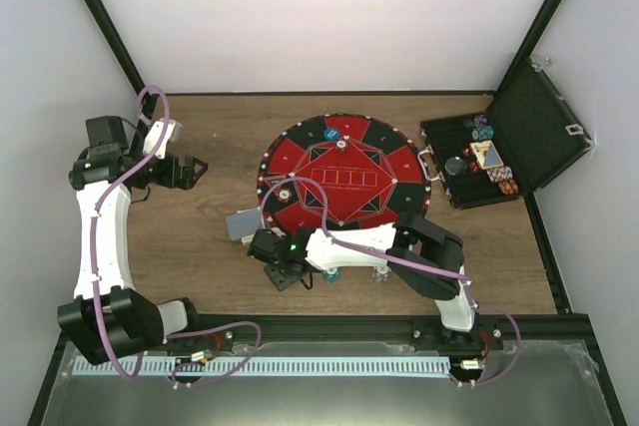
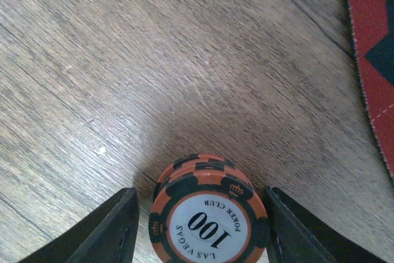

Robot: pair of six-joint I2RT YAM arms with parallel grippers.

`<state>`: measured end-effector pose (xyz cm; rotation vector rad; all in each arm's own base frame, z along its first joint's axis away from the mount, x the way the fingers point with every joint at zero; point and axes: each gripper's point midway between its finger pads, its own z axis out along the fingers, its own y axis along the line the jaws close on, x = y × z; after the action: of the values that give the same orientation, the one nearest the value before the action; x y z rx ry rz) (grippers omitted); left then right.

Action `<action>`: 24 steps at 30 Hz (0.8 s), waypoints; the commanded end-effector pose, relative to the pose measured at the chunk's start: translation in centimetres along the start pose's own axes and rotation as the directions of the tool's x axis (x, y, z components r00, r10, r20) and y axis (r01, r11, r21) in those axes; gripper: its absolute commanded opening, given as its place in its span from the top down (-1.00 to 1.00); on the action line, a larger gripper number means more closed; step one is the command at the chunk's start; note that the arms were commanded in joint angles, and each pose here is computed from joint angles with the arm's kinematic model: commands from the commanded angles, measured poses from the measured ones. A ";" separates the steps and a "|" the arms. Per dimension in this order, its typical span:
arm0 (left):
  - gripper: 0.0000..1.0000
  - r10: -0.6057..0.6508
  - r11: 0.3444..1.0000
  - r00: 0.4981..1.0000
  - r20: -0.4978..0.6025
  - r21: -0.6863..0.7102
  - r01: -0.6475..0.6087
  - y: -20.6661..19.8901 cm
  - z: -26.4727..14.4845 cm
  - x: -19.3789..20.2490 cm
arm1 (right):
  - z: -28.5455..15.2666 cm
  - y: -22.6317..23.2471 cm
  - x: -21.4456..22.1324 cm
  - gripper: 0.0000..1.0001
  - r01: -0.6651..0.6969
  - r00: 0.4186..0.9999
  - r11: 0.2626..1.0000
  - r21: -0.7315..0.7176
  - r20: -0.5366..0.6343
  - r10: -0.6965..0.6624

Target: Distribute texas hold em gaming equipment

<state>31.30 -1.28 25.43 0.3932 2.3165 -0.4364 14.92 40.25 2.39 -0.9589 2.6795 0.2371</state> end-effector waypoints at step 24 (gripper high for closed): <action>-1.00 0.005 1.000 1.000 0.008 0.013 -0.005 -0.5 -0.2 0.4 | -0.4 0.6 -0.7 0.20 0.011 1.000 1.000 0.009 0.006 -0.011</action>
<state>31.10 -1.36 24.89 0.3908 2.3275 -0.4461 14.94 40.27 2.74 -0.9657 2.6813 0.2267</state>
